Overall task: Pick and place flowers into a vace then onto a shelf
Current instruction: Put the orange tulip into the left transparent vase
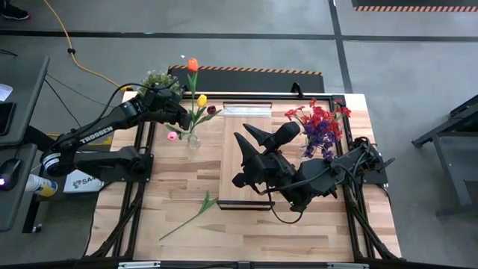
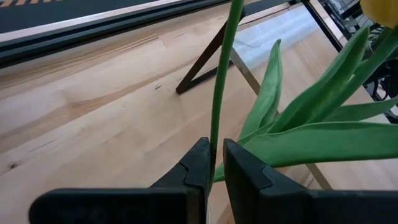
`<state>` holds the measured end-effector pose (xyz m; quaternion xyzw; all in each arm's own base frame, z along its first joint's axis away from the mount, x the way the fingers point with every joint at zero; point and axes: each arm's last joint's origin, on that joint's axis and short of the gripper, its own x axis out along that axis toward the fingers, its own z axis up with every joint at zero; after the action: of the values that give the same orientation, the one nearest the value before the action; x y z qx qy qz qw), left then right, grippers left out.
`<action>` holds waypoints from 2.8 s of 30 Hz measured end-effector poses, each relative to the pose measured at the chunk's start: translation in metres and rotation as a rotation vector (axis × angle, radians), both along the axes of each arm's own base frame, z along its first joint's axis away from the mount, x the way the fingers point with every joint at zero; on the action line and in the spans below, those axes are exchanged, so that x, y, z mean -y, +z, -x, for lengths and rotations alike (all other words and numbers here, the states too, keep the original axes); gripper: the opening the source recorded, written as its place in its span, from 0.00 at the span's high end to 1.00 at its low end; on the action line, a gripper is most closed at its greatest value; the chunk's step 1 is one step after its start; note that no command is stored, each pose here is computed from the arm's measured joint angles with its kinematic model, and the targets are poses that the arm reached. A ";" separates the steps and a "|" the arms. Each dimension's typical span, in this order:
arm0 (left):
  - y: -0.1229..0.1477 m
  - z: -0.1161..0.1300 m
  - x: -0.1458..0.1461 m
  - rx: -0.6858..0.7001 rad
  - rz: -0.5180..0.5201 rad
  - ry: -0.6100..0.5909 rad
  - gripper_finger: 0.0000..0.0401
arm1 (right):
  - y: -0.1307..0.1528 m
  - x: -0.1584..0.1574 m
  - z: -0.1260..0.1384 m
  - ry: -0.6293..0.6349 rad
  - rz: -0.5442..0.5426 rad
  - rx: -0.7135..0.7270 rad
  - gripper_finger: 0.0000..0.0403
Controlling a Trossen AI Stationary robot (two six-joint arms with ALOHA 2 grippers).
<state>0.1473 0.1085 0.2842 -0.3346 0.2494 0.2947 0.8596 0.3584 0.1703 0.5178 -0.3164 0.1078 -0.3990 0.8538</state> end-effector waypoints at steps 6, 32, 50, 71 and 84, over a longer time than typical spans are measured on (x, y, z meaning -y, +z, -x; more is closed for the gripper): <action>0.000 0.000 0.000 -0.003 -0.004 0.003 0.80 | 0.000 0.000 0.000 0.002 0.001 0.000 0.68; -0.006 0.005 0.002 -0.100 -0.008 -0.002 0.31 | 0.000 0.000 0.000 0.003 0.001 0.001 0.68; -0.007 0.006 0.001 -0.136 -0.033 0.043 0.25 | 0.000 0.000 0.000 0.003 0.001 0.001 0.68; -0.004 0.006 -0.003 -0.144 -0.107 0.115 0.26 | 0.000 0.000 0.000 0.003 0.001 0.001 0.68; 0.001 0.003 -0.006 -0.102 -0.154 0.139 0.26 | 0.000 0.000 0.000 0.003 -0.001 0.003 0.68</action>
<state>0.1444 0.1145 0.2847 -0.2687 0.2455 0.3884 0.8466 0.3585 0.1703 0.5178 -0.3154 0.1063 -0.3981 0.8548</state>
